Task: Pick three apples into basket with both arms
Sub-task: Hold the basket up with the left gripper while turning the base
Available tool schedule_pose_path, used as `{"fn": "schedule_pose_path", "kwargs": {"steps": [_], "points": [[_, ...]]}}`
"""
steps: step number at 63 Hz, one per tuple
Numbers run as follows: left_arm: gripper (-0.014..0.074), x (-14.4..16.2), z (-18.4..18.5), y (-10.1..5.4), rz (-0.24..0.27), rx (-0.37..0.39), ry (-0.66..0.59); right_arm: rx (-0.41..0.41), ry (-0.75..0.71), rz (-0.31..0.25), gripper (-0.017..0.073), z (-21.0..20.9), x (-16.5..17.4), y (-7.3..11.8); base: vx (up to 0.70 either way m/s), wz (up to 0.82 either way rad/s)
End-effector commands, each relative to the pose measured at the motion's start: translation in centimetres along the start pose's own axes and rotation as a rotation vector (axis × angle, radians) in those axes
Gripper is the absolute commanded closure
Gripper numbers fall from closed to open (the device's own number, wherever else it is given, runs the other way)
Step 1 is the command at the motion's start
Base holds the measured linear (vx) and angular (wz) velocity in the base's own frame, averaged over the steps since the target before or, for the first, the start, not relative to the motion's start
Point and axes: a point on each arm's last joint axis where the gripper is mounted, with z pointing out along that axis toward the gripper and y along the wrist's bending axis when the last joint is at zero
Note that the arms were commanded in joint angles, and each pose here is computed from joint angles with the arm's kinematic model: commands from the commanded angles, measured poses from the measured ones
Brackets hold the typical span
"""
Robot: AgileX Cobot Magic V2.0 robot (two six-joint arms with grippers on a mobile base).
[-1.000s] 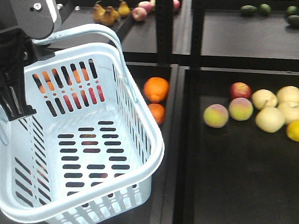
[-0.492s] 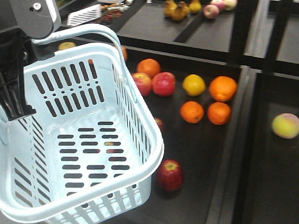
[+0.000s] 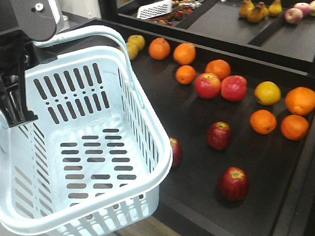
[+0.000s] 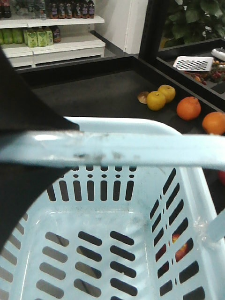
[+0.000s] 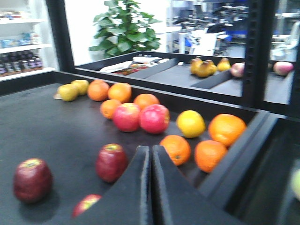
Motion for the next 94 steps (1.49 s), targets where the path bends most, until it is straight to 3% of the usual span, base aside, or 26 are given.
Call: {"fn": "schedule_pose_path", "kwargs": {"steps": [1,94], "points": [[0.0601,-0.38,-2.02,1.40,-0.026,-0.105,-0.089,-0.010,-0.079,-0.012,0.0568,-0.06,-0.35,0.09,-0.04,0.34],[0.0600,-0.38,-2.02,1.40,-0.026,-0.105,-0.089,-0.010,-0.079,-0.012,0.0568,-0.06,-0.35,0.09,-0.01,0.35]]}}
